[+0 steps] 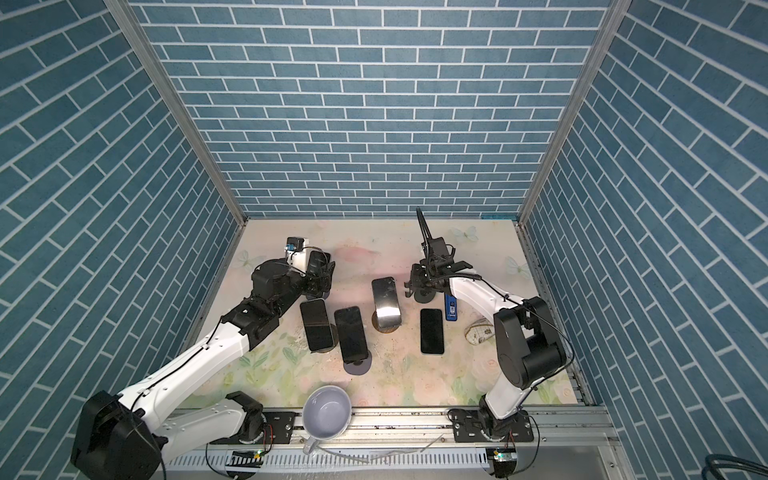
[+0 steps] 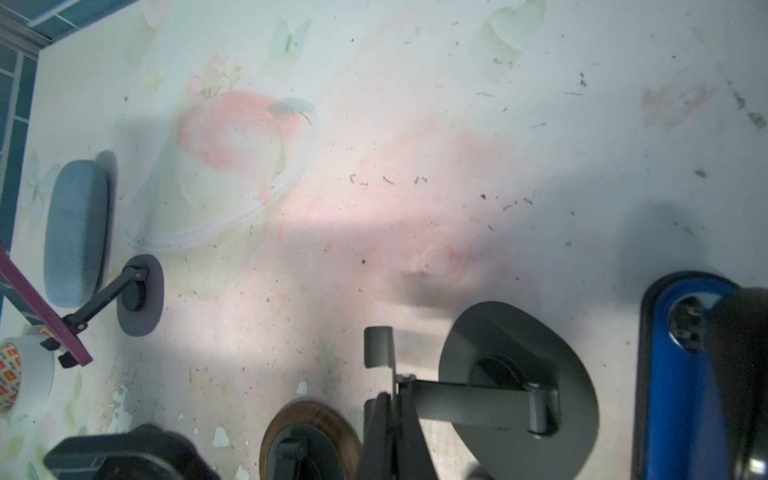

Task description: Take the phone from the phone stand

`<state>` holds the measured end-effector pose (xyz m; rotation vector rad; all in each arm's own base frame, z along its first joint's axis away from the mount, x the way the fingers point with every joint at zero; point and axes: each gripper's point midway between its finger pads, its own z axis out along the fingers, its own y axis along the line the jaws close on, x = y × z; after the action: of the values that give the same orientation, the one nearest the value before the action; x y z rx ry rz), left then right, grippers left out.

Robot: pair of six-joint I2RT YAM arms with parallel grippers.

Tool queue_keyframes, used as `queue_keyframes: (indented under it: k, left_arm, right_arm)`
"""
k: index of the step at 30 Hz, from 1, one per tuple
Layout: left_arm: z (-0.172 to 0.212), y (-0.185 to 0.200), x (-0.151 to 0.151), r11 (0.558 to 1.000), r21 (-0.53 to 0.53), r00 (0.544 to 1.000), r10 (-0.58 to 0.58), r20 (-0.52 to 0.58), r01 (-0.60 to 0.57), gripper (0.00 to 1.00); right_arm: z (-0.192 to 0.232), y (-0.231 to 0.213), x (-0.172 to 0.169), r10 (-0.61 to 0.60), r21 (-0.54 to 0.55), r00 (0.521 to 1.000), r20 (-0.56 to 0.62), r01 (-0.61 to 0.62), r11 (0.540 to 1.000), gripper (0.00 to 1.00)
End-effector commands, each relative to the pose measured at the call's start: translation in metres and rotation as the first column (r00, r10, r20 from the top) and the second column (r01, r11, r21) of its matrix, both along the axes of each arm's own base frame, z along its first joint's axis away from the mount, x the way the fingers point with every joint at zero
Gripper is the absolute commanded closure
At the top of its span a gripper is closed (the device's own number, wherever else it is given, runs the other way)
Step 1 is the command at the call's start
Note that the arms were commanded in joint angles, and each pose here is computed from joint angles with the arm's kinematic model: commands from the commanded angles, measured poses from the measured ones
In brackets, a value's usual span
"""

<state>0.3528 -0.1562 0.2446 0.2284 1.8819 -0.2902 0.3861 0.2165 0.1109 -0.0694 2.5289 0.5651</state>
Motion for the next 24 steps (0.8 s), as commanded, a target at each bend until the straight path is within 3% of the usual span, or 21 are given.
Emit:
queue_keyframes:
  k: [1,16,24]
  left_arm:
    - [0.002,-0.002,0.0,1.0,0.025,1.0,-0.004,-0.004,0.005,0.0]
    - [0.002,0.0,0.001,0.998,0.06,1.0,0.003,-0.01,-0.003,0.0]
    - [0.001,0.002,-0.001,0.998,0.068,1.0,0.011,-0.011,-0.011,0.0]
  right_arm:
    - [-0.007,0.006,0.012,-0.005,0.026,1.0,-0.02,0.006,1.0,1.0]
    - [0.009,-0.005,0.104,-0.08,0.164,0.995,0.057,0.07,0.984,1.0]
    - [-0.016,-0.029,0.125,-0.136,0.185,0.991,0.009,0.132,0.974,1.0]
